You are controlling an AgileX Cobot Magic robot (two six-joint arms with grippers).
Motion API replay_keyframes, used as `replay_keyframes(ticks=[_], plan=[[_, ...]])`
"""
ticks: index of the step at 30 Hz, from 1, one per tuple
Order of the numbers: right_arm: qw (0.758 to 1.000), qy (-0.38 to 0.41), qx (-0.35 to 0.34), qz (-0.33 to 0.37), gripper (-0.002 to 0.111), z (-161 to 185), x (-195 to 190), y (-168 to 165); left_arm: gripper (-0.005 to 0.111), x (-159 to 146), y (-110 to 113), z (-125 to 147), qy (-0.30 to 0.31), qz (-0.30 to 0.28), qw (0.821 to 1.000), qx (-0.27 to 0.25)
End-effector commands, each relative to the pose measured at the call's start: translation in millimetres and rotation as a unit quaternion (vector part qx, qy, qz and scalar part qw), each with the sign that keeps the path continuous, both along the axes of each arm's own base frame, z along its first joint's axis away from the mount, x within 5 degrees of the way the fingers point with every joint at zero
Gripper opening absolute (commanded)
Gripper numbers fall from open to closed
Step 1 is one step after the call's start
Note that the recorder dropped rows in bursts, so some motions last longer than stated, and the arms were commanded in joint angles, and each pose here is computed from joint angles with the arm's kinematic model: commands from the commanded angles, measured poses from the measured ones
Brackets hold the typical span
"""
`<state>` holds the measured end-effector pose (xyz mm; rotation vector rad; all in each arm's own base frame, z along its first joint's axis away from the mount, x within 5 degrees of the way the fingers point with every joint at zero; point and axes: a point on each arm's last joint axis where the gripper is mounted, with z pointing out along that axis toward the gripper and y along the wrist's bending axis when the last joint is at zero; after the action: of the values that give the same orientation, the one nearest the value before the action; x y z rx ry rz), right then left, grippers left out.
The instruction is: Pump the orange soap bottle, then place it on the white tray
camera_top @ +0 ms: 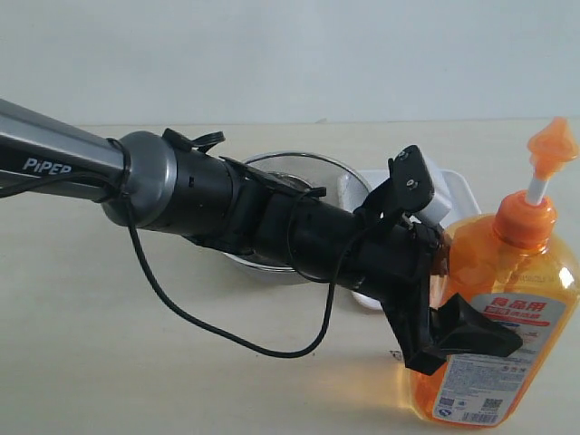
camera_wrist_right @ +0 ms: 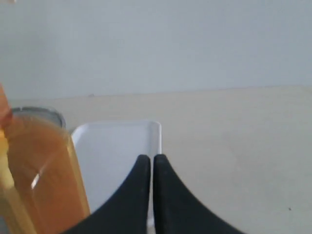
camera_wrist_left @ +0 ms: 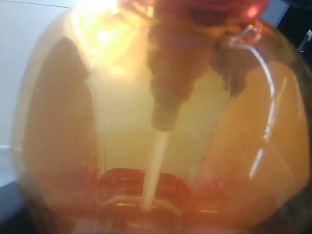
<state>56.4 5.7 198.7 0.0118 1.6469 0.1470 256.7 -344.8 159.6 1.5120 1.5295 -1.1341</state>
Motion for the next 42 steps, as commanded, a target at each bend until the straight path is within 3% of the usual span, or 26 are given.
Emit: replay_keyframes(ticks=[1, 7, 13, 16, 19, 21, 29, 33, 37, 39, 42], plan=[[0.986, -0.136, 0.091, -0.013, 0.000, 26, -2, -3, 0.005, 0, -2, 4, 0.001, 0.001, 1.000, -0.009], [0.984, -0.145, 0.103, -0.005, 0.000, 61, -8, -3, 0.005, 0, -2, 4, 0.001, 0.001, 1.000, -0.009], [0.995, -0.101, 0.028, 0.001, 0.000, 135, 4, 0, 0.005, 1, -2, 4, 0.000, 0.002, 1.000, -0.008], [0.999, -0.013, -0.033, 0.002, 0.000, 157, 32, 2, 0.005, 2, -1, 3, -0.003, 0.008, 1.000, -0.003], [0.980, 0.177, -0.087, 0.005, 0.000, 174, 80, 3, 0.005, 4, -1, 1, -0.008, 0.018, 1.000, 0.005], [0.975, 0.203, -0.088, 0.008, 0.000, 180, 103, 5, 0.005, 4, -1, 1, -0.008, 0.018, 1.000, 0.005], [0.984, 0.159, -0.075, 0.005, 0.000, 184, 131, 7, 0.005, 4, -1, 1, -0.008, 0.018, 1.000, 0.005], [0.982, 0.122, -0.141, 0.020, 0.000, 189, 133, 8, 0.005, 4, -1, 1, -0.008, 0.018, 1.000, 0.005], [0.961, 0.097, -0.247, 0.073, 0.000, 190, 133, 14, 0.005, 4, -1, 1, -0.008, 0.018, 1.000, 0.005], [0.925, 0.077, -0.346, 0.137, 0.000, 188, 130, 21, 0.005, 4, -1, 1, -0.003, 0.020, 1.000, 0.005], [0.874, 0.054, -0.412, 0.253, 0.000, 182, 122, 37, 0.005, 4, -1, 1, 0.001, 0.022, 1.000, 0.006]])
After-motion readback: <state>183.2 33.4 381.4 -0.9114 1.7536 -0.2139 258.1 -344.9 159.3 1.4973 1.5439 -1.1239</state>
